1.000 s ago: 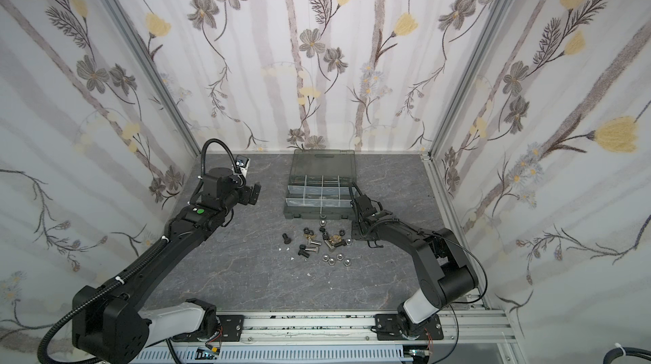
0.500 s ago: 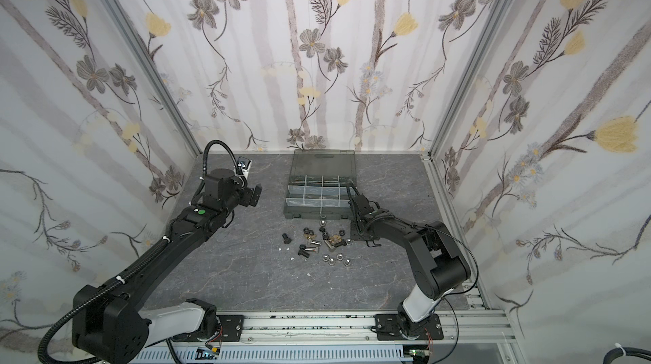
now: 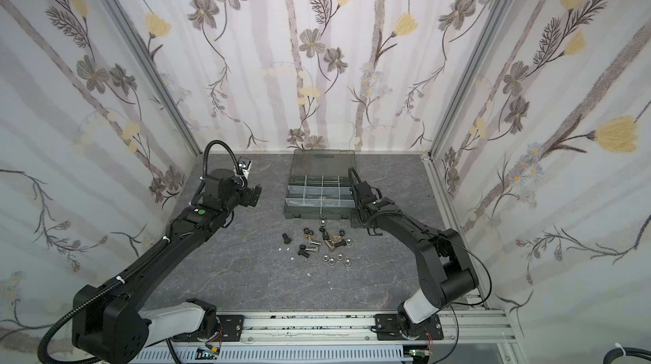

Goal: Sort the screws and nuts into containers
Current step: Pick up the nut from the middle-right of the table, then place the nut into the container.

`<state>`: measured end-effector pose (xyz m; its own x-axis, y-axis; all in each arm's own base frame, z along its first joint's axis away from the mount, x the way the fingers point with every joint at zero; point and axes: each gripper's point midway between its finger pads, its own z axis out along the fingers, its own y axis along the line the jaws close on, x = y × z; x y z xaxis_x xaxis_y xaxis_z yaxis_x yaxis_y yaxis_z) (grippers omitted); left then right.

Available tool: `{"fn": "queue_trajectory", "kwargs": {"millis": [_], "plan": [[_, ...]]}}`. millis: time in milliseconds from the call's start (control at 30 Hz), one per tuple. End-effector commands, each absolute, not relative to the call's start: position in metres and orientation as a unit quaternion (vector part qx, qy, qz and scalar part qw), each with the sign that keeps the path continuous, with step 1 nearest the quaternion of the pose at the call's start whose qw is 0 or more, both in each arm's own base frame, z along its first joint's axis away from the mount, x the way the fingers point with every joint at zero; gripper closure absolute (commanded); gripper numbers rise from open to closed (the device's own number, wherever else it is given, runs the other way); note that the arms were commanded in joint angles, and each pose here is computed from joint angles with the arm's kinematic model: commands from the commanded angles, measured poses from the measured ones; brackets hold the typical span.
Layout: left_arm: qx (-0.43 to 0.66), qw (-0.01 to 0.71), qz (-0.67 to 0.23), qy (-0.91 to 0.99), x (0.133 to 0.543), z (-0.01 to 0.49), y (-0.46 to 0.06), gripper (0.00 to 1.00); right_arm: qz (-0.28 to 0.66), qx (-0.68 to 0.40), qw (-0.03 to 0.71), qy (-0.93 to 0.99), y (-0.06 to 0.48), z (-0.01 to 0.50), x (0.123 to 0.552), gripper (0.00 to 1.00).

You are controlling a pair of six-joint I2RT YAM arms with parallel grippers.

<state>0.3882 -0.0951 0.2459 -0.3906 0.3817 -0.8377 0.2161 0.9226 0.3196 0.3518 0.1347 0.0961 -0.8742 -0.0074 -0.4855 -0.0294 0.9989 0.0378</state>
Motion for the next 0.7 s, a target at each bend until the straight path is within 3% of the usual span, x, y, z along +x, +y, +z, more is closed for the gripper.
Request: {"fn": "queue_trajectory", "kwargs": {"millis": [0, 100, 333, 667], "plan": [[0.182, 0.535, 0.082, 0.821, 0.39, 0.254, -0.096, 0.0, -0.001, -0.029, 0.262, 0.965, 0.13, 0.123, 0.36, 0.93], [0.181, 0.536, 0.081, 0.821, 0.391, 0.256, -0.096, 0.0, -0.009, -0.031, 0.298, 0.954, 0.132, 0.149, 0.384, 0.93], [0.183, 0.538, 0.081, 0.819, 0.39, 0.258, -0.096, 0.0, -0.015, -0.05, 0.321, 0.946, 0.148, 0.155, 0.439, 0.94], [0.189, 0.542, 0.084, 0.815, 0.387, 0.265, -0.096, 0.0, 0.001, -0.065, 0.296, 0.953, 0.165, 0.107, 0.464, 0.94]]}}
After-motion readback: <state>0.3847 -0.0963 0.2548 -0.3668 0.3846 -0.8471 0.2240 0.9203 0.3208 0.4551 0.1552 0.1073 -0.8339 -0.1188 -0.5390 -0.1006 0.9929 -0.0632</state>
